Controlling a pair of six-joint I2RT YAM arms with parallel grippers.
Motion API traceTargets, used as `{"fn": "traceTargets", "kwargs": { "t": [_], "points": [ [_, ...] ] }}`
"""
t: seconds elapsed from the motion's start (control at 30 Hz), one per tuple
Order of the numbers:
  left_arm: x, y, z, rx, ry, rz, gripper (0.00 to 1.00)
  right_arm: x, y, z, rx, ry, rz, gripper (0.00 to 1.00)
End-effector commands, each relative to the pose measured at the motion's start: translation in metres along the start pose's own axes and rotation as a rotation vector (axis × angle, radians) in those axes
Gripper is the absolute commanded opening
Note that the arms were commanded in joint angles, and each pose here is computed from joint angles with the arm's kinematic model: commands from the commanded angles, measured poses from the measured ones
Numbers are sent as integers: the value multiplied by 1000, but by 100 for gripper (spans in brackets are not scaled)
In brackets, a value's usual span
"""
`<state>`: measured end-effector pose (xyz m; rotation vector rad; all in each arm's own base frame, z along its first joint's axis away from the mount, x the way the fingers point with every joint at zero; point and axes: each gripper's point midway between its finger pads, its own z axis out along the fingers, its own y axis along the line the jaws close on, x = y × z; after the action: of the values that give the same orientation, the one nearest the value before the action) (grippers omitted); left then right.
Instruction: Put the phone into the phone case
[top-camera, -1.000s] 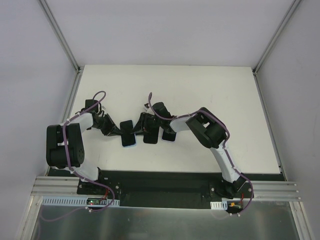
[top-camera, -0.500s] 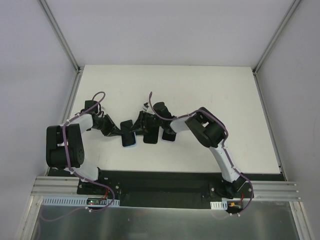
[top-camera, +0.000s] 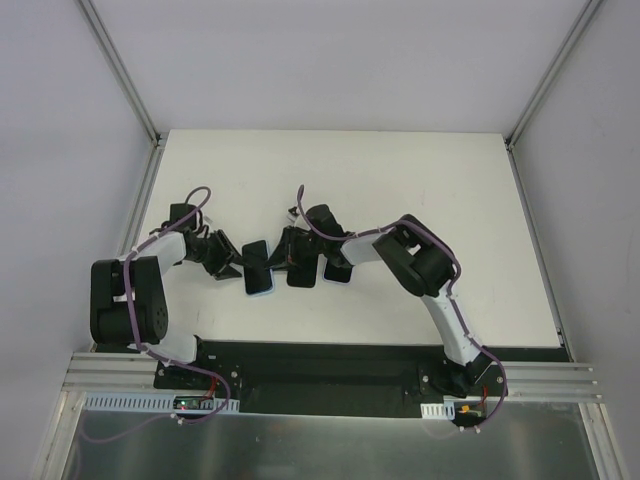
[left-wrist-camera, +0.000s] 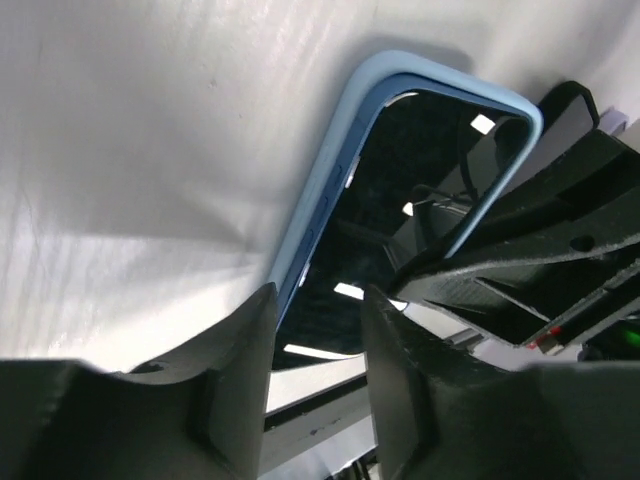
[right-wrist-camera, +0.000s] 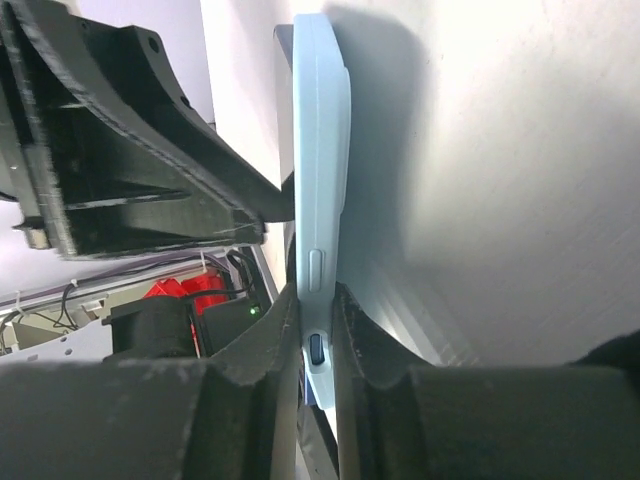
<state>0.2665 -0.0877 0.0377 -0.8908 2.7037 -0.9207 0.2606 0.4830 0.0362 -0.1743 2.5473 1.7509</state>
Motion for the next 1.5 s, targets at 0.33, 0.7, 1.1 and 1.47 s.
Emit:
{"fn": "traceTargets", "kwargs": {
  "t": [0.33, 0.7, 1.1, 1.47],
  "points": [
    [12, -82, -83, 322, -132, 308, 78, -6, 92, -82, -220, 1, -187, 1],
    [46, -123, -107, 671, -18, 440, 77, 15, 144, -127, -441, 47, -326, 3],
    [41, -135, -108, 782, -8, 425, 48, 23, 153, -142, -594, 38, -311, 5],
    [38, -136, -103, 796, -3, 405, 0, 28, 139, -141, -571, 54, -283, 11]
  ]
}}
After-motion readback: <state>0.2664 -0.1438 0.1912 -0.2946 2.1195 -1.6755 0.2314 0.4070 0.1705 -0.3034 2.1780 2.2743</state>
